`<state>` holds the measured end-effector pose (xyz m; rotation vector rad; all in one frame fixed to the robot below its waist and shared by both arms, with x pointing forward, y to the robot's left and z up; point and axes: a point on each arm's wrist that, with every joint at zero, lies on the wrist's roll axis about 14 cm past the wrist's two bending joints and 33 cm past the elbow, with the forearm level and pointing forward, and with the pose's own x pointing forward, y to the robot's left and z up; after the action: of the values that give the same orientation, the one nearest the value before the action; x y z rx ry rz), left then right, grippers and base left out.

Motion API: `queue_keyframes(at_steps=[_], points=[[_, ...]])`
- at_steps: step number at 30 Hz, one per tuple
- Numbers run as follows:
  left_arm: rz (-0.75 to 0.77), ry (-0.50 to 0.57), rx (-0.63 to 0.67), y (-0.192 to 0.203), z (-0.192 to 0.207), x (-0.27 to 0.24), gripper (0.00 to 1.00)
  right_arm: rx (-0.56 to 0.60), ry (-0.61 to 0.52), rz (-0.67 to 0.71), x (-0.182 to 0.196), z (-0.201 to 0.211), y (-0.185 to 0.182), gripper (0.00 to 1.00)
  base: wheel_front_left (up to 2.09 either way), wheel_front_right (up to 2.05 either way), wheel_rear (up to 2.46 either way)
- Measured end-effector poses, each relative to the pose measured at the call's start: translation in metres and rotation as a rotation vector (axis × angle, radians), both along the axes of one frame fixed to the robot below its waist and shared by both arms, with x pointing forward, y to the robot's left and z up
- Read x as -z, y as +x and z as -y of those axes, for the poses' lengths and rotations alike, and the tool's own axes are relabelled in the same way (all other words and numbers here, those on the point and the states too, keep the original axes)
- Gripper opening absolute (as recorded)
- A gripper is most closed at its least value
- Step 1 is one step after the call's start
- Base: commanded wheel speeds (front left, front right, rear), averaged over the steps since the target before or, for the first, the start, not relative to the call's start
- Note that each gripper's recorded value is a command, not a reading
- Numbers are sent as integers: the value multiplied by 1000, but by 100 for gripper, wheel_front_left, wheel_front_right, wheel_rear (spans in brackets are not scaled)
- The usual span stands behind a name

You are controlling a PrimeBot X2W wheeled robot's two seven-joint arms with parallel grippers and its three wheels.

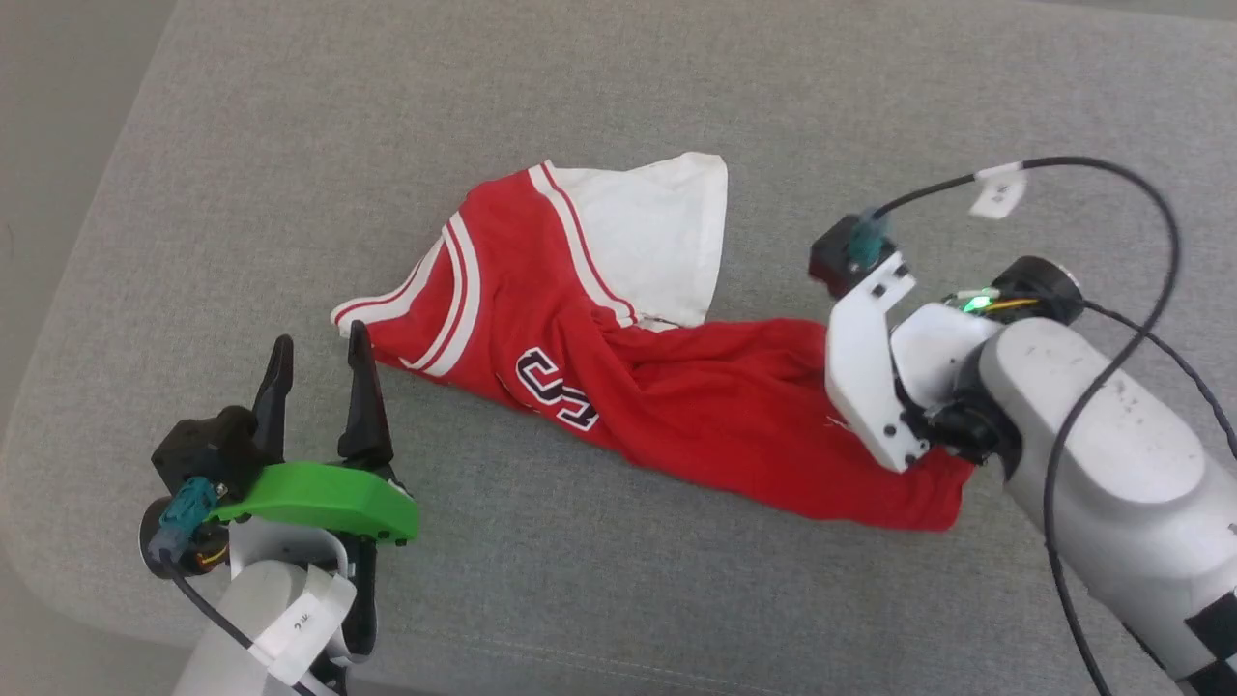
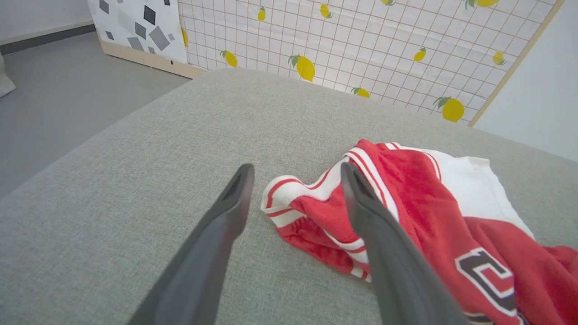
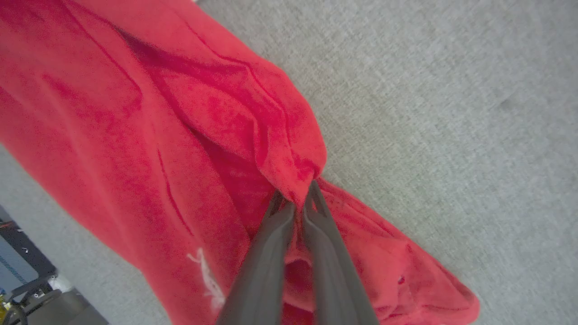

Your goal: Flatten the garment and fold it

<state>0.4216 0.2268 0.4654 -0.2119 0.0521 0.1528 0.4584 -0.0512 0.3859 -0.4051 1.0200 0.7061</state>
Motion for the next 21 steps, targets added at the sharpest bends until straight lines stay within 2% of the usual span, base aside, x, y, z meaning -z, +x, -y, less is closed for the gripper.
queue_keyframes(at_steps=[5, 8, 10, 13, 16, 21], points=[[28, -1, 17, 0, 5, -10, 100, 160, 152, 139, -41, 20, 32, 0, 0, 0, 0], [45, 0, 26, -1, 7, -17, 100, 281, 208, 209, -59, 52, 41, 0, 0, 0, 0], [48, 2, 34, -2, 9, -19, 100, 371, 205, 228, -60, 84, 36, 0, 0, 0, 0], [49, -1, 50, -4, 13, -21, 100, 499, 189, 213, -49, 130, 13, 0, 0, 0, 0], [58, -11, 66, -4, 20, -24, 100, 601, 178, 145, -28, 158, -27, 0, 0, 0, 0], [68, -23, 90, -2, 28, -29, 100, 705, 190, -56, 13, 159, -109, 0, 0, 0, 0]])
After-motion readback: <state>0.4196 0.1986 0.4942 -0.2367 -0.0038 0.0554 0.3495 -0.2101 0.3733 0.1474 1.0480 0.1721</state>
